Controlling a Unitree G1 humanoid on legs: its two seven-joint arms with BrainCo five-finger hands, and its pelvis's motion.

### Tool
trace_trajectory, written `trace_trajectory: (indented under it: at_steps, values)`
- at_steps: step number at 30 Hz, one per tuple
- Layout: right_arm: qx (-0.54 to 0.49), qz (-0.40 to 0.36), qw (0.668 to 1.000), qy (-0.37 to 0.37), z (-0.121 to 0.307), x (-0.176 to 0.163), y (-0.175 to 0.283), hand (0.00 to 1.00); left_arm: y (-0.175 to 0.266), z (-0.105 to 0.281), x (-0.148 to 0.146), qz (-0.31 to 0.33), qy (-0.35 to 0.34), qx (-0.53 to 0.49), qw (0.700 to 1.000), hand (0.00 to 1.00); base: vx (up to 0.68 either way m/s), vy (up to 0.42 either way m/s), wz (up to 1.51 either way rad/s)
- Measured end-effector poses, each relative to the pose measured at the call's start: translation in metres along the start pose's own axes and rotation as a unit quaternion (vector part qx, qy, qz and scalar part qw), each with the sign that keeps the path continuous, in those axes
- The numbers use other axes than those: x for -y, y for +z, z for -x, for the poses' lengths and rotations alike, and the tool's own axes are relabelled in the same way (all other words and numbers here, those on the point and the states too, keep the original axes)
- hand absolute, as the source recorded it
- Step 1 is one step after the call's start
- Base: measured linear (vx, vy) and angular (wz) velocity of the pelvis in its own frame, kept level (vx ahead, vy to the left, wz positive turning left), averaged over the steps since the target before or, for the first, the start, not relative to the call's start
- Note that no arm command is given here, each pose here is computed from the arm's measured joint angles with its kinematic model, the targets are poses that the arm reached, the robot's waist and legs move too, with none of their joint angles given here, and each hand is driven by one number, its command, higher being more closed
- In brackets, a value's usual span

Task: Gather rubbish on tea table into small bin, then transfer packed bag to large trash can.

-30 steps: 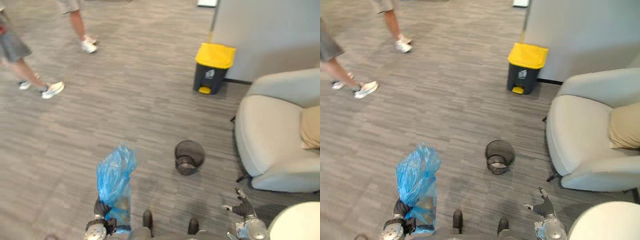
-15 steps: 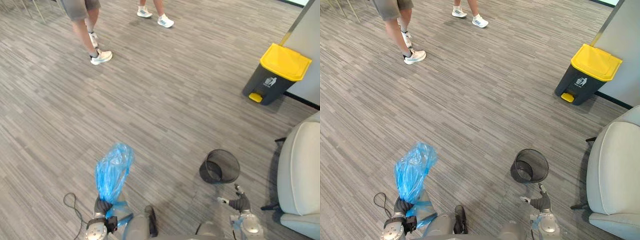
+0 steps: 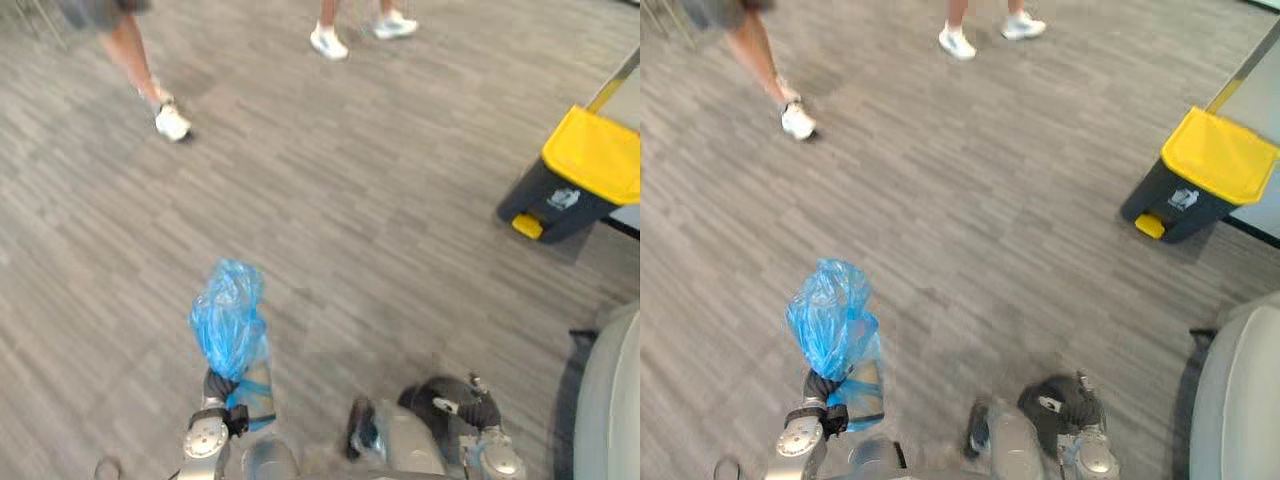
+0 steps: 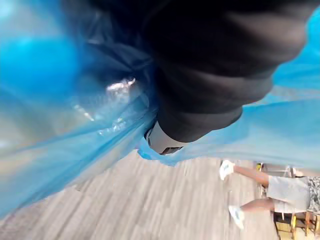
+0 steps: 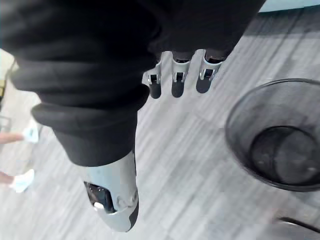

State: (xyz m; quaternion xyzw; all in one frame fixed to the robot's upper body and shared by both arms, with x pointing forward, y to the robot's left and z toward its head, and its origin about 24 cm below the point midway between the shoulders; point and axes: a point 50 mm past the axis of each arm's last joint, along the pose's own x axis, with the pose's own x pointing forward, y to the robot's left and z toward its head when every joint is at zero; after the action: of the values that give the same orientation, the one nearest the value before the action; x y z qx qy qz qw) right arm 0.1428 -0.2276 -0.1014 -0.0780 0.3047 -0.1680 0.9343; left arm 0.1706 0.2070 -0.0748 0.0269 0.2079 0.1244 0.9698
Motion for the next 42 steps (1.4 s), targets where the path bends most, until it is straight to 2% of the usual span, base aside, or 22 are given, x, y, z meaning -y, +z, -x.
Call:
trace_trajectory:
  at_steps: [5, 7, 10, 15, 17, 22, 30, 33, 42]
  values:
    - [-0.014, -0.013, 0.999, -0.044, -0.003, 0.022, -0.005, 0.0, -0.008, 0.01, 0.003, 0.01, 0.003, -0.009, 1.0, 1.0, 0.69, 0.165, -1.46]
    - [-0.032, -0.027, 0.998, -0.043, 0.004, 0.015, -0.015, 0.0, -0.007, 0.008, -0.006, -0.006, 0.007, -0.012, 1.0, 1.0, 0.66, 0.202, -1.28]
    - [-0.039, -0.03, 0.998, -0.04, 0.007, 0.011, -0.019, 0.0, -0.002, 0.005, -0.004, -0.015, -0.004, -0.003, 1.0, 1.0, 0.58, 0.18, -0.99]
    - [-0.017, -0.018, 1.0, -0.015, -0.008, -0.004, 0.0, 0.0, 0.015, -0.004, -0.016, -0.03, 0.006, 0.03, 0.999, 1.0, 0.51, 0.075, -0.79]
    - [-0.031, -0.004, 0.999, -0.016, -0.014, 0.001, -0.002, 0.0, 0.011, -0.014, -0.016, -0.029, 0.011, 0.013, 0.999, 1.0, 0.55, -0.025, -0.21]
    - [-0.046, 0.013, 0.999, -0.025, -0.016, 0.012, -0.006, 0.0, -0.005, -0.009, -0.013, -0.016, 0.017, -0.023, 0.999, 1.0, 0.67, -0.09, -0.23]
    - [0.003, -0.008, 1.0, -0.026, -0.024, 0.006, 0.019, 0.0, -0.009, -0.005, 0.004, -0.004, -0.003, -0.029, 1.0, 1.0, 0.48, 0.137, -0.89]
    - [-0.04, -0.016, 0.999, -0.029, -0.019, 0.004, 0.0, 0.0, -0.014, -0.005, 0.003, -0.009, -0.005, -0.039, 0.999, 1.0, 0.48, 0.332, -0.43]
    - [-0.028, -0.003, 1.0, -0.005, -0.025, -0.008, 0.01, 0.0, -0.014, -0.005, -0.017, -0.048, 0.008, -0.04, 0.998, 1.0, 0.33, 0.103, -0.47]
